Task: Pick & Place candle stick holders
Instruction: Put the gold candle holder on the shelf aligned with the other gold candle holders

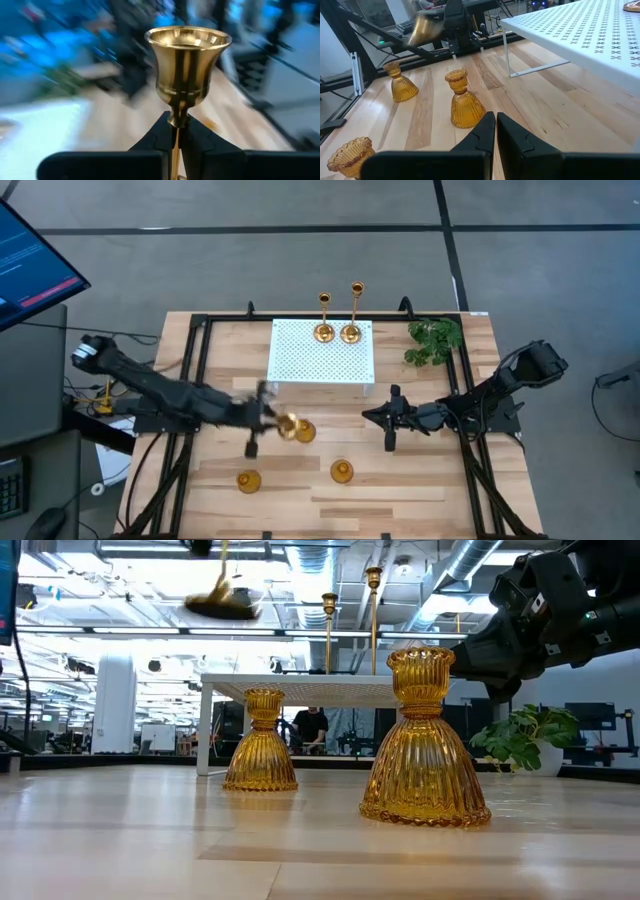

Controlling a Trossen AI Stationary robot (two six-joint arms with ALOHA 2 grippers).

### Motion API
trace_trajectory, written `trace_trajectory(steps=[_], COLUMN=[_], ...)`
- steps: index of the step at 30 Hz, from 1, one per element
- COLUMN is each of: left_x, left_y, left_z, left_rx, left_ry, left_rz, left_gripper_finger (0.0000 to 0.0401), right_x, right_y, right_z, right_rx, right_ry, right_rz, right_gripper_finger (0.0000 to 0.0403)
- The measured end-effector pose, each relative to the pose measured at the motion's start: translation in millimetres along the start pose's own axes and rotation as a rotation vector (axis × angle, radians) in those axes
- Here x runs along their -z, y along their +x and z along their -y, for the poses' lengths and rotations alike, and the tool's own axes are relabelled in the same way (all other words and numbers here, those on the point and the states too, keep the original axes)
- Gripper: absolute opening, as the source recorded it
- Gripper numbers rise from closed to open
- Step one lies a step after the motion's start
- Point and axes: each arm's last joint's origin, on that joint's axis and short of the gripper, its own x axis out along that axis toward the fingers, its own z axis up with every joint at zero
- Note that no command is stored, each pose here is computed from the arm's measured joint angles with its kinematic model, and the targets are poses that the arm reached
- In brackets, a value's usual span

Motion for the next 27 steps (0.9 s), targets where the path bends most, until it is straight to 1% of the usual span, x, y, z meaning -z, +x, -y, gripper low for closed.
trace_trajectory(steps=[3, 6, 11, 13, 15, 18, 23, 25, 27], left_x=[-15.4, -25.7, -37.3, -38.6, -39.4, -35.5, -21.6, -16.9, -11.9], left_y=[-15.9, -22.7, -16.7, -10.7, -3.5, 8.0, 19.6, 19.1, 16.9], left_z=[-20.1, -39.4, -70.0, -82.2, -94.9, -115.9, -154.3, -167.5, -179.2], left_rx=[-0.146, -0.302, -0.49, -0.542, -0.56, -0.555, -0.492, -0.509, -0.547], left_ry=[0.046, 0.08, 0.115, 0.124, 0.135, 0.128, 0.026, -0.014, -0.041], left_rz=[0.066, 0.086, 0.071, 0.05, 0.036, 0.011, -0.017, -0.023, -0.036], left_gripper_finger=[0.0015, 0.0015, 0.0015, 0.0015, 0.0015, 0.0015, 0.0015, 0.0015, 0.0015], right_x=[0.0, 0.0, 0.0, 0.0, 0.0, 0.1, 0.3, 0.6, 1.1], right_y=[0.0, 0.0, 0.0, 0.1, 0.1, 0.1, 0.1, 0.1, 0.1], right_z=[0.0, 0.1, 0.1, 0.1, 0.2, 0.3, 0.3, 0.5, 0.6], right_rx=[0.0, 0.001, 0.001, 0.001, 0.002, 0.002, 0.003, 0.004, 0.005], right_ry=[0.004, 0.004, 0.006, 0.006, 0.006, 0.005, 0.004, 0.002, -0.001], right_rz=[0.0, 0.0, 0.0, 0.0, 0.0, -0.001, -0.003, -0.006, -0.011], right_gripper_finger=[0.001, 0.001, 0.001, 0.001, 0.001, 0.001, 0.001, 0.001, 0.001])
